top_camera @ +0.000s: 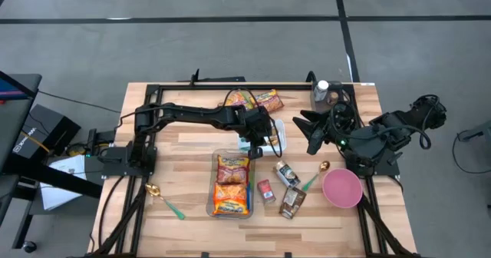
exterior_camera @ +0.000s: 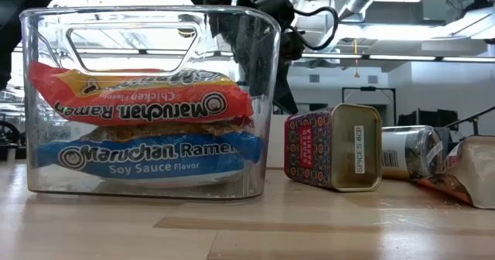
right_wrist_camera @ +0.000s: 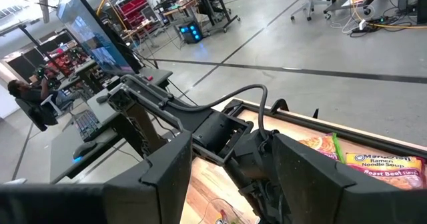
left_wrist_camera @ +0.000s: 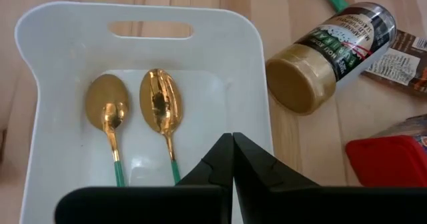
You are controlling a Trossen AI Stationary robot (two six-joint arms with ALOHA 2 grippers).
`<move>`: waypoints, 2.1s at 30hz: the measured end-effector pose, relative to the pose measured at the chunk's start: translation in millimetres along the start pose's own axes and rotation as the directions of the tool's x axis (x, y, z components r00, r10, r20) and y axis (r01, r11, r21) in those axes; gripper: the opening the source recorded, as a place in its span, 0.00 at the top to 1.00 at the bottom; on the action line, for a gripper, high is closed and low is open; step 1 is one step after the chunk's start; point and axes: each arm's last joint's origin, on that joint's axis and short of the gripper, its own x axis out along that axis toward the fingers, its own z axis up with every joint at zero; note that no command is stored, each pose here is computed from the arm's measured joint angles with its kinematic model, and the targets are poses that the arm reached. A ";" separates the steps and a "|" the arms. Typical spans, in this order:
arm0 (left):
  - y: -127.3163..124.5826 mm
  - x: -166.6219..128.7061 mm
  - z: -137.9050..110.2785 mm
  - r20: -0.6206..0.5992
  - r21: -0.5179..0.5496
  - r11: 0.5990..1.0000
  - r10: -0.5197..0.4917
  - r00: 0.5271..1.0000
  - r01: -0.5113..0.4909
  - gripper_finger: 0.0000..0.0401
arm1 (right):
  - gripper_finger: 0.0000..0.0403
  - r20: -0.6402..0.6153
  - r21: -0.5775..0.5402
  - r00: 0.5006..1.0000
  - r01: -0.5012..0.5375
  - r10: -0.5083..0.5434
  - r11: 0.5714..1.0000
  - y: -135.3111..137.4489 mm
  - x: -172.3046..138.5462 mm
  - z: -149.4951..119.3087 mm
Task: Pick & Place Food Item
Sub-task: Adjust the white bin, then put the green noodle pack into the transparent bin
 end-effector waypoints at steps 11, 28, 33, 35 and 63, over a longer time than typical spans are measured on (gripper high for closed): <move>0.0 4.6 -3.2 0.009 0.005 1.000 0.010 1.000 -0.010 1.00 | 0.50 -0.002 0.003 1.000 -0.009 0.009 1.000 1.1 -1.5 -0.5; -9.9 17.9 -7.1 -0.012 0.001 1.000 -0.030 0.999 0.030 1.00 | 0.50 -0.003 0.001 1.000 -0.009 0.009 1.000 1.0 -1.5 -0.6; -10.9 17.8 -7.3 -0.013 0.002 0.999 -0.052 0.999 0.052 1.00 | 0.50 -0.004 -0.002 1.000 -0.007 0.007 1.000 0.7 -1.5 -0.8; -10.6 17.8 -7.2 -0.012 0.001 0.999 -0.051 0.999 0.051 1.00 | 0.50 -0.004 -0.001 1.000 -0.008 0.008 1.000 0.8 -1.5 -0.7; 88.9 -166.9 -31.1 0.128 -0.193 0.879 0.463 0.877 -0.436 0.97 | 0.50 -0.004 -0.003 1.000 -0.004 0.004 1.000 -2.0 -3.2 1.2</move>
